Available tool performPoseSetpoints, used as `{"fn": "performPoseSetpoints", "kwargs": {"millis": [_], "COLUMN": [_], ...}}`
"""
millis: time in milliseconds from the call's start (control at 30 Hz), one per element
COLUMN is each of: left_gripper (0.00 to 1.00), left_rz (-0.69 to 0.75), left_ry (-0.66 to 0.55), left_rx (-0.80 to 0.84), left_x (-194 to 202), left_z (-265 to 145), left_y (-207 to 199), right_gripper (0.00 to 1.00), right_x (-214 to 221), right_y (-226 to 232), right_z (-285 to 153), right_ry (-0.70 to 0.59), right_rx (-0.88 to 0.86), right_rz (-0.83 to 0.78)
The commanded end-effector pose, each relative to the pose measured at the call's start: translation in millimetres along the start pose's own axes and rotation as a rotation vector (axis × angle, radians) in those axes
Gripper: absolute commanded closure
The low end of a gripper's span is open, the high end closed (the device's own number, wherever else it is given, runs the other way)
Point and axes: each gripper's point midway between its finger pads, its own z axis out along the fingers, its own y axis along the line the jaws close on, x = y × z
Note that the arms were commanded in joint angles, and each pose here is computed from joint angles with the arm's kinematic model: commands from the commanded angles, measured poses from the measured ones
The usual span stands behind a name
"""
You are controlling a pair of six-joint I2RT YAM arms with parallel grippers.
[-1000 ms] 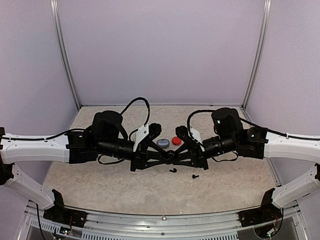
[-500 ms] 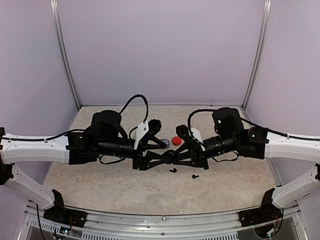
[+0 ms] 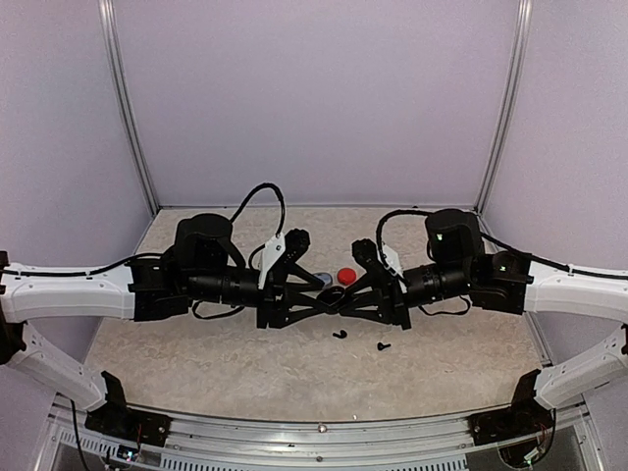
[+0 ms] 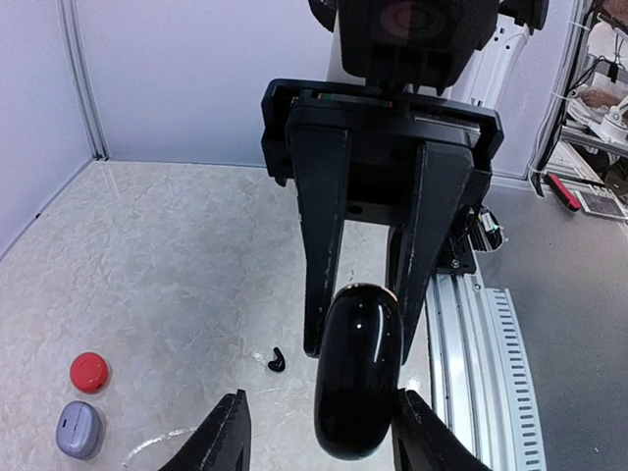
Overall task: Insert the wireless bluetooth earbuds into the charging case
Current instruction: Open the charging case, then move the left earbud to the center of the board.
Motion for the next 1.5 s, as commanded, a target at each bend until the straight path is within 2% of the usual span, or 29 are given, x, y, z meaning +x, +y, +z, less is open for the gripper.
{"fn": "performPoseSetpoints", "kwargs": {"millis": [0, 233, 500, 733, 800, 900, 1000, 1200, 1467], "left_gripper": [0.51, 0.51, 0.49, 0.43, 0.37, 0.40, 0.43, 0.45, 0.53], "left_rz": [-0.007, -0.014, -0.025, -0.059, -0.030, 0.006, 0.019, 0.108, 0.152], "left_ry": [-0.089, -0.104, -0.091, -0.135, -0.060, 0.133, 0.289, 0.411, 0.674], "left_rx": [-0.051, -0.048, -0.130, -0.298, -0.333, -0.381, -0.344, -0.178, -0.055], "left_x": [-24, -27, -20, -17, 1, 33, 69, 94, 147], "left_z": [-15, -17, -18, -37, -35, -22, -2, 37, 80], "left_y": [16, 16, 31, 68, 77, 94, 99, 83, 85], "right_gripper": [1.00, 1.00, 1.00, 1.00, 1.00, 1.00, 1.00, 1.00, 1.00], "right_x": [4, 7, -3, -10, -7, -3, 2, 18, 27], "right_y": [17, 18, 22, -7, -17, -32, -49, -80, -95], "right_z": [-1, 1, -10, -36, -43, -55, -67, -90, -116], "right_ry": [0.001, 0.013, -0.053, -0.153, -0.166, -0.188, -0.203, -0.195, -0.214], "right_rx": [-0.055, -0.060, -0.042, 0.067, 0.097, 0.162, 0.230, 0.378, 0.476], "right_rz": [-0.023, -0.029, -0.058, 0.033, 0.063, 0.115, 0.181, 0.273, 0.328]}}
